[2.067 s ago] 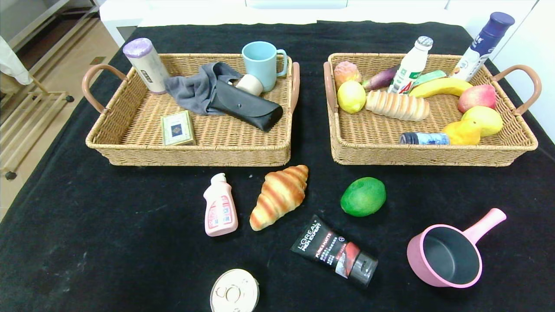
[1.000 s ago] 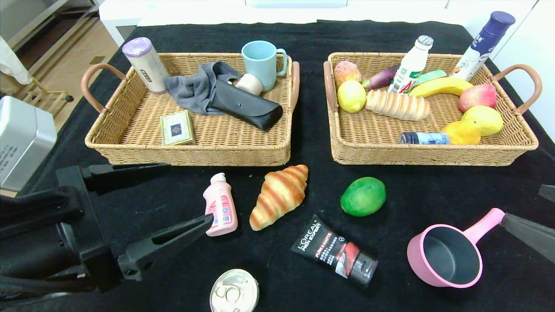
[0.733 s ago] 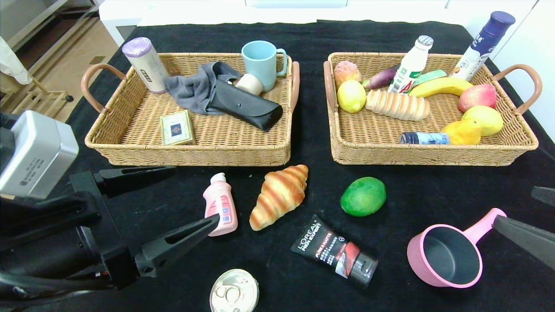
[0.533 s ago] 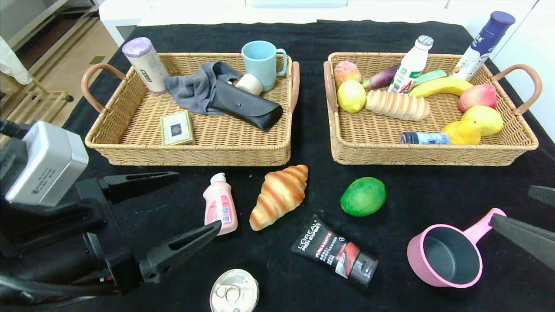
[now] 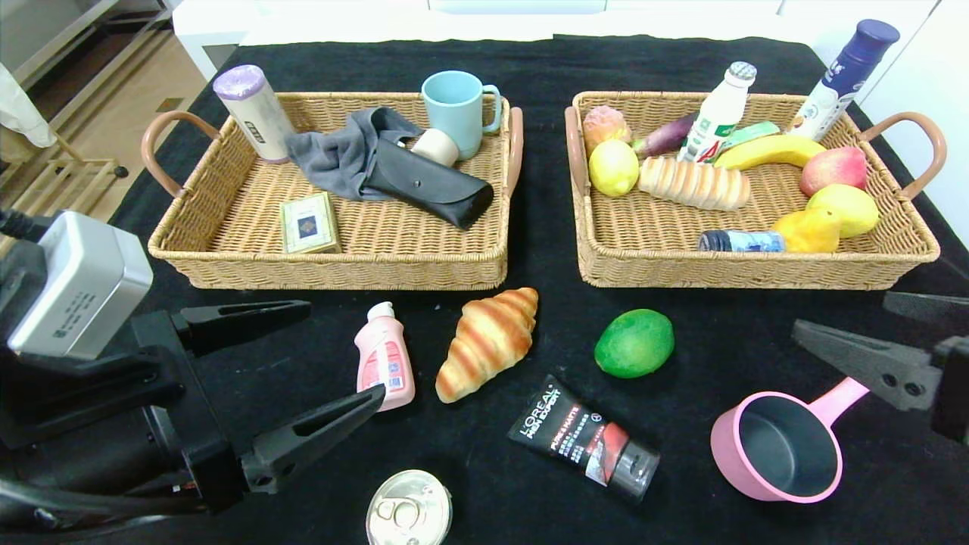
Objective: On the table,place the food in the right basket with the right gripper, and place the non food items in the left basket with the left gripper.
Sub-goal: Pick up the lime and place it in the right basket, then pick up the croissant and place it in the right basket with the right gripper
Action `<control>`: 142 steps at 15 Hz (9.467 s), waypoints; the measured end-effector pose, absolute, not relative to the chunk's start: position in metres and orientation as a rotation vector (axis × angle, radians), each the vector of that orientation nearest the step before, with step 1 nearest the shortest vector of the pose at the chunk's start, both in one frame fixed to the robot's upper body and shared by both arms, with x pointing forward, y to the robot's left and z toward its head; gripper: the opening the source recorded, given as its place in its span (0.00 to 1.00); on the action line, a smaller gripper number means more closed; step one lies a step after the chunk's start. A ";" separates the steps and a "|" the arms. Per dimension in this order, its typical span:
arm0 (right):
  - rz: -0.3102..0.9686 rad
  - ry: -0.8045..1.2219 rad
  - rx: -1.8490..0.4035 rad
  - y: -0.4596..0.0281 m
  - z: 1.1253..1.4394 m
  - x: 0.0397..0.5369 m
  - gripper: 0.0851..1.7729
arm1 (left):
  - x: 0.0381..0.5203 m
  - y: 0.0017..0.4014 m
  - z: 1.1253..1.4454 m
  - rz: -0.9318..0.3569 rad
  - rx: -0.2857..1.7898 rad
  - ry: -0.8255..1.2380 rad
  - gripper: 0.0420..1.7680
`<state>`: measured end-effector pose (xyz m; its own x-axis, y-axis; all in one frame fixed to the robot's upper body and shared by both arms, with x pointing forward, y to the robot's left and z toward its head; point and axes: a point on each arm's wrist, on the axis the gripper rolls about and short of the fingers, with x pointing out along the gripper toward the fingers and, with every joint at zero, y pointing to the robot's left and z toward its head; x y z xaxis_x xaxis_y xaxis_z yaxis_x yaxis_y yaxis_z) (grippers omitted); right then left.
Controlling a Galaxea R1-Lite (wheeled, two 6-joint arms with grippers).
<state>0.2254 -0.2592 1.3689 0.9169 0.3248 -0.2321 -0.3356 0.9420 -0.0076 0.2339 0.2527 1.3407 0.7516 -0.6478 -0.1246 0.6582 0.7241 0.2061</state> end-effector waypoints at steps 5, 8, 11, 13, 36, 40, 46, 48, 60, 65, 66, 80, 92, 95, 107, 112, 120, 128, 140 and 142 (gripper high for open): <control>0.326 0.438 0.019 -0.222 1.382 0.245 0.96 | 0.236 0.253 1.341 -0.710 0.244 0.041 0.97; 0.328 0.521 0.093 -0.198 1.391 0.256 0.96 | 0.235 0.254 1.343 -0.692 0.247 0.035 0.97; 0.302 0.618 0.149 -0.181 1.394 0.265 0.96 | 0.234 0.255 1.345 -0.681 0.247 0.023 0.97; 0.265 0.687 0.182 -0.169 1.392 0.274 0.96 | 0.233 0.255 1.347 -0.680 0.246 0.016 0.97; 0.034 0.833 0.162 -0.108 1.349 0.351 0.96 | 0.231 0.265 1.352 -0.628 0.244 -0.010 0.97; 0.033 0.836 0.160 -0.106 1.346 0.354 0.96 | 0.231 0.265 1.352 -0.628 0.244 -0.009 0.97; 0.023 0.848 0.166 -0.103 1.341 0.357 0.91 | 0.231 0.265 1.351 -0.629 0.247 -0.006 0.97; 0.018 0.853 0.164 -0.101 1.338 0.358 0.74 | 0.231 0.265 1.351 -0.629 0.247 -0.004 0.97; -0.003 0.862 0.169 -0.104 1.334 0.361 0.69 | 0.230 0.265 1.350 -0.632 0.249 -0.002 0.97; 0.022 0.838 0.169 -0.107 1.347 0.352 0.68 | 0.230 0.265 1.349 -0.639 0.245 -0.002 0.97; 0.031 0.826 0.174 -0.109 1.353 0.349 0.68 | 0.230 0.265 1.349 -0.639 0.243 -0.001 0.97; 0.001 0.617 0.101 -0.185 1.428 0.348 0.68 | 0.231 0.265 1.352 -0.626 0.241 -0.008 0.97; -0.103 0.508 0.136 -0.211 1.437 0.395 0.68 | 0.234 0.264 1.350 -0.628 0.243 0.006 0.97; -0.085 0.474 0.129 -0.206 1.436 0.403 0.68 | 0.235 0.263 1.349 -0.628 0.244 0.012 0.97; -0.070 0.442 0.133 -0.196 1.426 0.420 0.68 | 0.236 0.263 1.348 -0.630 0.248 0.013 0.97; -0.063 0.446 0.127 -0.195 1.425 0.421 0.82 | 0.235 0.263 1.348 -0.631 0.252 0.011 0.97; -0.042 0.452 0.113 -0.189 1.426 0.415 0.91 | 0.234 0.264 1.348 -0.632 0.252 0.010 0.97; 0.071 0.554 0.028 -0.174 1.435 0.354 0.94 | 0.233 0.264 1.348 -0.631 0.253 0.005 0.97; 0.217 0.608 0.097 -0.123 1.415 0.315 0.96 | 0.228 0.267 1.355 -0.630 0.246 -0.029 0.97; 0.231 0.608 0.104 -0.107 1.409 0.321 0.96 | 0.226 0.267 1.356 -0.628 0.245 -0.035 0.97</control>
<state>0.3206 -0.1074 1.4086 0.7962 0.2453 -0.5531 -0.1843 0.9690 0.1645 0.2265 0.2671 1.3562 0.8095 -0.5857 -0.0417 0.5774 0.7811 0.2379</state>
